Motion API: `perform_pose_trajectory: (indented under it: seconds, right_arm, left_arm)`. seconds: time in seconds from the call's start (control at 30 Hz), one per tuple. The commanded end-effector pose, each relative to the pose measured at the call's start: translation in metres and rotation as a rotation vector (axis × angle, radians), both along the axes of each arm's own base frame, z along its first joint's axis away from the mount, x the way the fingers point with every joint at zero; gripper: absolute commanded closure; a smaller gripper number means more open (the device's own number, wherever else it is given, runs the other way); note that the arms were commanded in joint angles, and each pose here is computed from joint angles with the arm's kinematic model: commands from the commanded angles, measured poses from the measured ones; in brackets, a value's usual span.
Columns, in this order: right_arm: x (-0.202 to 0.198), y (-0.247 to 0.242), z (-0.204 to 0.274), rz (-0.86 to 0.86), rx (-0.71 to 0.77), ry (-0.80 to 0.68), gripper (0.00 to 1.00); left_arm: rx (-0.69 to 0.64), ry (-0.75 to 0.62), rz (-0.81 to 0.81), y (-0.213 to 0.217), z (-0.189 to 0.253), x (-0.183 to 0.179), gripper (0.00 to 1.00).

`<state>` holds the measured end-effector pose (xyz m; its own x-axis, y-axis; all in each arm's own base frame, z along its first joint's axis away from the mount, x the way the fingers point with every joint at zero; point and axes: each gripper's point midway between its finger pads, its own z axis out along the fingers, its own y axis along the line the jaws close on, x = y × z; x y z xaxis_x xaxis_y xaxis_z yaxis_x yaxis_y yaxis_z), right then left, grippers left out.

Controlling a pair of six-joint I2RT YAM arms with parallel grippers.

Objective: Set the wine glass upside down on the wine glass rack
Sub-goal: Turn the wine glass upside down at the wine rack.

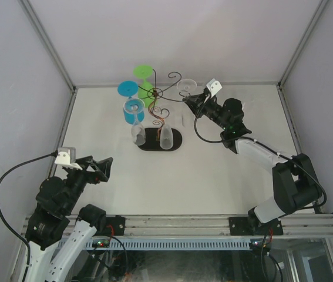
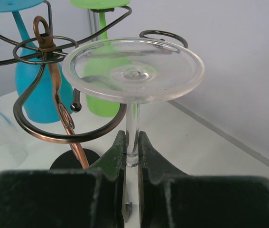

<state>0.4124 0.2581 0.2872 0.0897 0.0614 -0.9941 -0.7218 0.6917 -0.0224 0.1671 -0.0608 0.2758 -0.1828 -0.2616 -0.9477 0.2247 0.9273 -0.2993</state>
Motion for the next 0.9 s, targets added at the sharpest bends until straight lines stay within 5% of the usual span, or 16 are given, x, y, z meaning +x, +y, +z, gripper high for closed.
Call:
perform_pose_trajectory:
  seconds: [0.0,0.87]
  right_arm:
    - [-0.001,0.008,0.037,0.042,0.063,-0.089,1.0]
    - [-0.015,0.037,0.035,0.13,0.107,-0.089,1.0]
  left_arm:
    - [0.013,-0.002,0.01,0.0,-0.001,0.006,0.14]
    - [0.016,0.0,0.008,0.0,-0.002,0.006,0.14]
